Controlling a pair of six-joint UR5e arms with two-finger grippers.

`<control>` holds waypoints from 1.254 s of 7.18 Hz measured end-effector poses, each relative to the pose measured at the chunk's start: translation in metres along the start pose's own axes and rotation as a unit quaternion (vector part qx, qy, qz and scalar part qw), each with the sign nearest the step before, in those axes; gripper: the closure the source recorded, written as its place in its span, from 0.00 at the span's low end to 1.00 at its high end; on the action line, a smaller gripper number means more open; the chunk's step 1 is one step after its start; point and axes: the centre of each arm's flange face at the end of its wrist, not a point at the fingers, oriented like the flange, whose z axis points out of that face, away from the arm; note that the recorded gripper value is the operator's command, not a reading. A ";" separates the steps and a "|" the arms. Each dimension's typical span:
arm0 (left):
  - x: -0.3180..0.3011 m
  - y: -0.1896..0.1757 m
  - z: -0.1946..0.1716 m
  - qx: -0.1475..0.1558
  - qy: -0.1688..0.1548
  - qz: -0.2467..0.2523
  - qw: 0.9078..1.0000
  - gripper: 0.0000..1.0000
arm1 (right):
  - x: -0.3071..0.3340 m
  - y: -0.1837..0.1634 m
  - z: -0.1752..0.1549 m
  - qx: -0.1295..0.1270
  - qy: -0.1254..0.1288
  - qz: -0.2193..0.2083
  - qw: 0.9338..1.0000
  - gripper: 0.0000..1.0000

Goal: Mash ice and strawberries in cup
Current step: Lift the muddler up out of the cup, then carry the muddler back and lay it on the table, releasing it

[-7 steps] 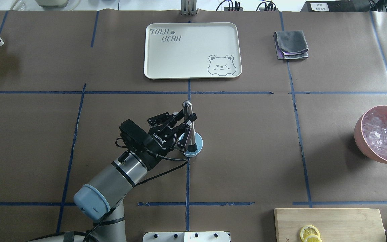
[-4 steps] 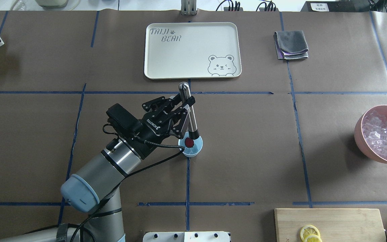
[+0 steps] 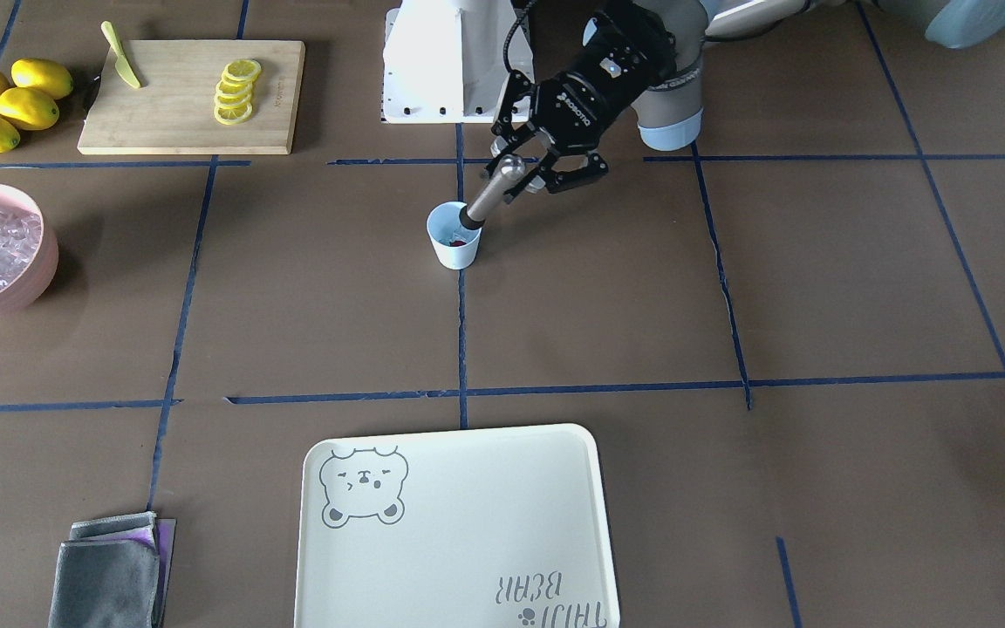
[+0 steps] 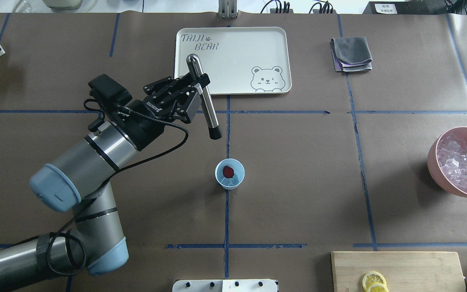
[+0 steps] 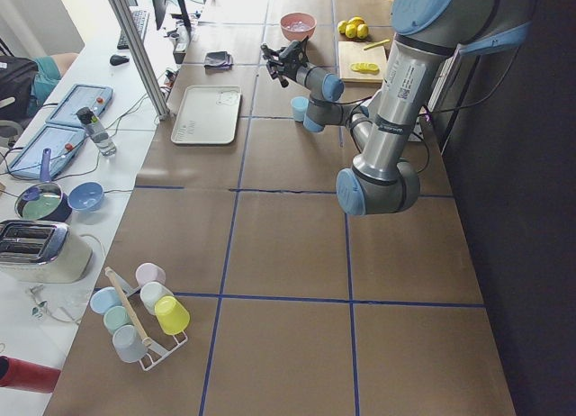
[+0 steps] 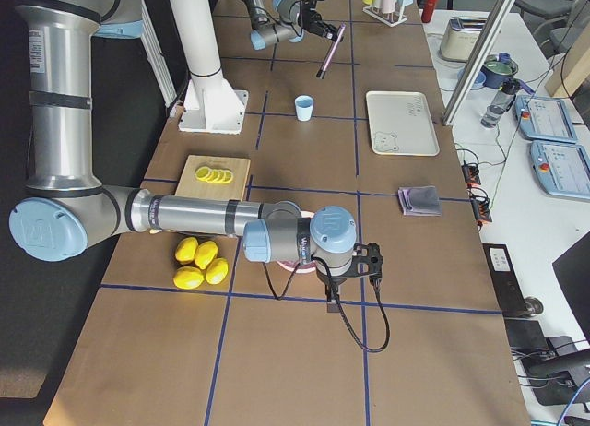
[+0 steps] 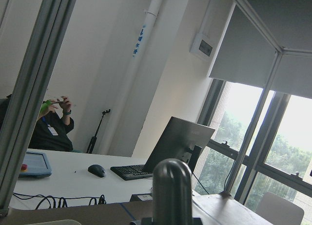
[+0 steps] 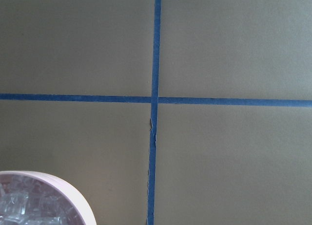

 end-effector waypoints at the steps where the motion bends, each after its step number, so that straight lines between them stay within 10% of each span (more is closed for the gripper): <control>1: -0.040 -0.017 -0.009 -0.025 -0.009 -0.023 0.999 1.00 | 0.000 -0.001 0.000 0.004 0.000 -0.002 1.000 0.01; 5: -0.213 -0.105 -0.069 -0.207 -0.129 -0.097 0.965 1.00 | -0.001 -0.002 0.000 0.008 0.001 -0.006 1.000 0.01; 7: -0.276 -0.125 -0.118 -0.301 -0.197 -0.146 0.922 1.00 | -0.001 -0.003 0.000 0.009 0.001 -0.006 1.000 0.01; 9: -0.316 -0.112 -0.170 -0.385 -0.254 -0.217 0.860 1.00 | -0.001 -0.003 0.000 0.009 0.001 -0.007 1.000 0.01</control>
